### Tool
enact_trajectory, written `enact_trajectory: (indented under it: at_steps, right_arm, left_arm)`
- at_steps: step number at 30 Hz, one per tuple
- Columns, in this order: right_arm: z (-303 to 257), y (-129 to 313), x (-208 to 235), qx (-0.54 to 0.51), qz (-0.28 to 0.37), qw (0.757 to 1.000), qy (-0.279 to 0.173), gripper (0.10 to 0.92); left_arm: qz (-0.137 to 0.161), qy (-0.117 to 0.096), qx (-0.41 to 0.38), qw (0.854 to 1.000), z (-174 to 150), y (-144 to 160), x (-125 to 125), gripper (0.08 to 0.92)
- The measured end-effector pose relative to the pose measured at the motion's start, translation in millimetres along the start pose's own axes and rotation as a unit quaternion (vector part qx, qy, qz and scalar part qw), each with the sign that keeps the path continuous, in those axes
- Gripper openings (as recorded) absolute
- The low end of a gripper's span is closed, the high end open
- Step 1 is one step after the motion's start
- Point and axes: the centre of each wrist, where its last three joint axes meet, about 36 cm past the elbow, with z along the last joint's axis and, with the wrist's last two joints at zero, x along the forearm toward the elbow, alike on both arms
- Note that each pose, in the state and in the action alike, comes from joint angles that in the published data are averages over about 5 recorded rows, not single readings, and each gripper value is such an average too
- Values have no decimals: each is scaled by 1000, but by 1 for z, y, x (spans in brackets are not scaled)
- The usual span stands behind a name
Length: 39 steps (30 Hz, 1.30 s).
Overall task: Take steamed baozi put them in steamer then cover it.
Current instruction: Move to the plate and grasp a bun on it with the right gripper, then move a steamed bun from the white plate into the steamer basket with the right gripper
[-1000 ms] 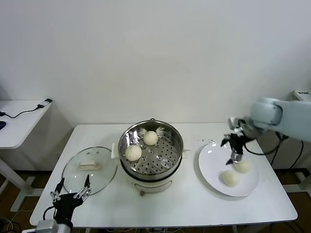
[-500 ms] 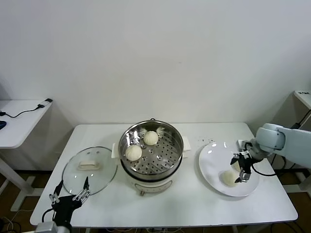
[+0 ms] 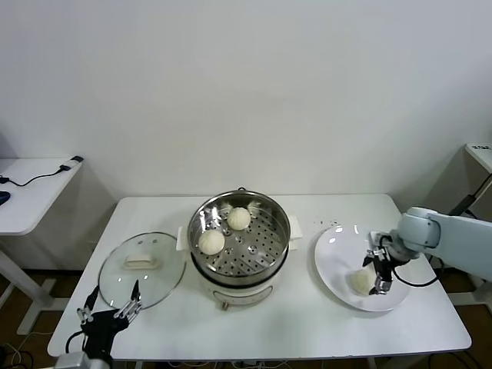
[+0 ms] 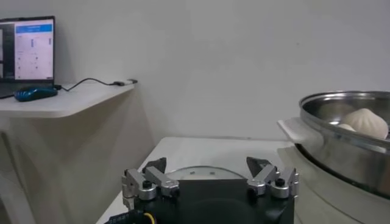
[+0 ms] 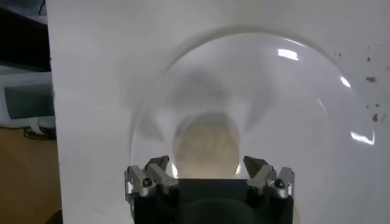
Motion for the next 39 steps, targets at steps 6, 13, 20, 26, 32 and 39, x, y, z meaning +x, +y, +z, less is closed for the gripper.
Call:
enact_trajectory:
  at_steps: [6,13,20,26,32,39]
  right_arm:
    - [-2,-1,-5,1,3,1000,4,776]
    - [-3,0,-6,4,2,1000,5,727]
    - [-3,-1,-2,11,6,1000,9,690]
    - [-12,-7,11,30,9,1000,4,687]
    - [-30,-24,52,67,17,998,-4,687]
    - [-84,-61,158,163,56,985,-22,687]
  left_arm:
    - [0,0,1,1000,0,0,0,823]
    - [-1,0,1,1000,1,0,1,823]
    - [-1,0,1,1000,1,-1,1,823]
    - [-1,-1,0,1000,1,-2,1,823]
    - [-2,-1,-2,1000,1,-2,1,823]
    - [-1,-3,-6,1000,0,-3,-1,823]
